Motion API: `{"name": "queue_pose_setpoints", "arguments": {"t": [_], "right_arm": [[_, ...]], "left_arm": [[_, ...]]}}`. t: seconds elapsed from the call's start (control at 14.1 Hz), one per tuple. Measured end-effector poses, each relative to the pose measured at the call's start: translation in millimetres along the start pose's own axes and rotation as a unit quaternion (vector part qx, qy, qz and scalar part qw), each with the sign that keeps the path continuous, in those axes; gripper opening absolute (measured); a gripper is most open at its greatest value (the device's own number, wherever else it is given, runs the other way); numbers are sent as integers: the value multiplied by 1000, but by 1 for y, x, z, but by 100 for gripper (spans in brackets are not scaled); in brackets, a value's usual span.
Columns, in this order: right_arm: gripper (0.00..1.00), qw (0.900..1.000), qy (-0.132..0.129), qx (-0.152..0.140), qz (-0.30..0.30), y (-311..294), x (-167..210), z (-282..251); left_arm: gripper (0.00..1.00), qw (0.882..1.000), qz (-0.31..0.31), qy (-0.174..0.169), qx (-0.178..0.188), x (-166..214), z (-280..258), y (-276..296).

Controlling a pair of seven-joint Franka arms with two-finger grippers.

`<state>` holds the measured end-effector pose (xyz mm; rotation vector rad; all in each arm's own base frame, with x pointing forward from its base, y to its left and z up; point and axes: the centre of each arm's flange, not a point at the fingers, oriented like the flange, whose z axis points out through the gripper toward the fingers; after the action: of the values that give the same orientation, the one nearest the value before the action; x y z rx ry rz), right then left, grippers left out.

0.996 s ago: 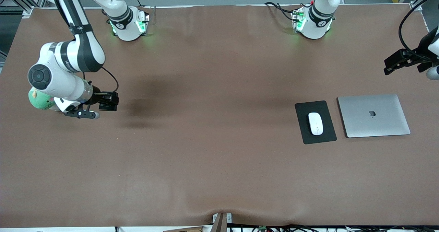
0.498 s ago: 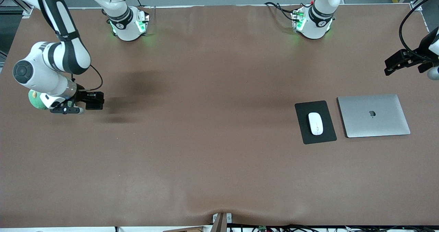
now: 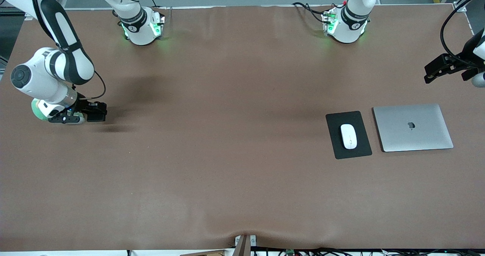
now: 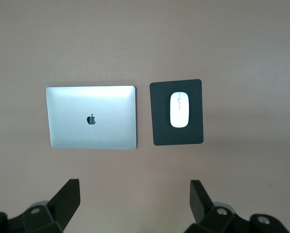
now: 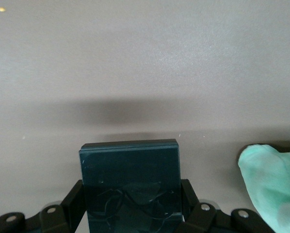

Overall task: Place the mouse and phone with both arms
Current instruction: 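Lower the phone beside the plush toy and open the right gripper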

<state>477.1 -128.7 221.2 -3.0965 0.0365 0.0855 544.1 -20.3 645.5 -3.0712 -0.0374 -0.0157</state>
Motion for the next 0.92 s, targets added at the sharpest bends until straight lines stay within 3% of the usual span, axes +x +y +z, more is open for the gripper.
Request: {"name": "queue_pose_setpoints", "arguments": {"t": [0.28, 0.64, 0.78, 0.92], "right_arm": [[81, 1000, 13, -6, -8, 5, -4, 35], [81, 1000, 8, -5, -9, 8, -10, 51], [96, 1000, 6, -4, -10, 7, -10, 51], [100, 1000, 3, -3, -11, 7, -9, 49]], "left_arm": [[100, 1000, 0, 0, 0, 0, 0, 0], [100, 1000, 0, 0, 0, 0, 0, 0], [100, 1000, 0, 0, 0, 0, 0, 0], [100, 1000, 0, 0, 0, 0, 0, 0]]}}
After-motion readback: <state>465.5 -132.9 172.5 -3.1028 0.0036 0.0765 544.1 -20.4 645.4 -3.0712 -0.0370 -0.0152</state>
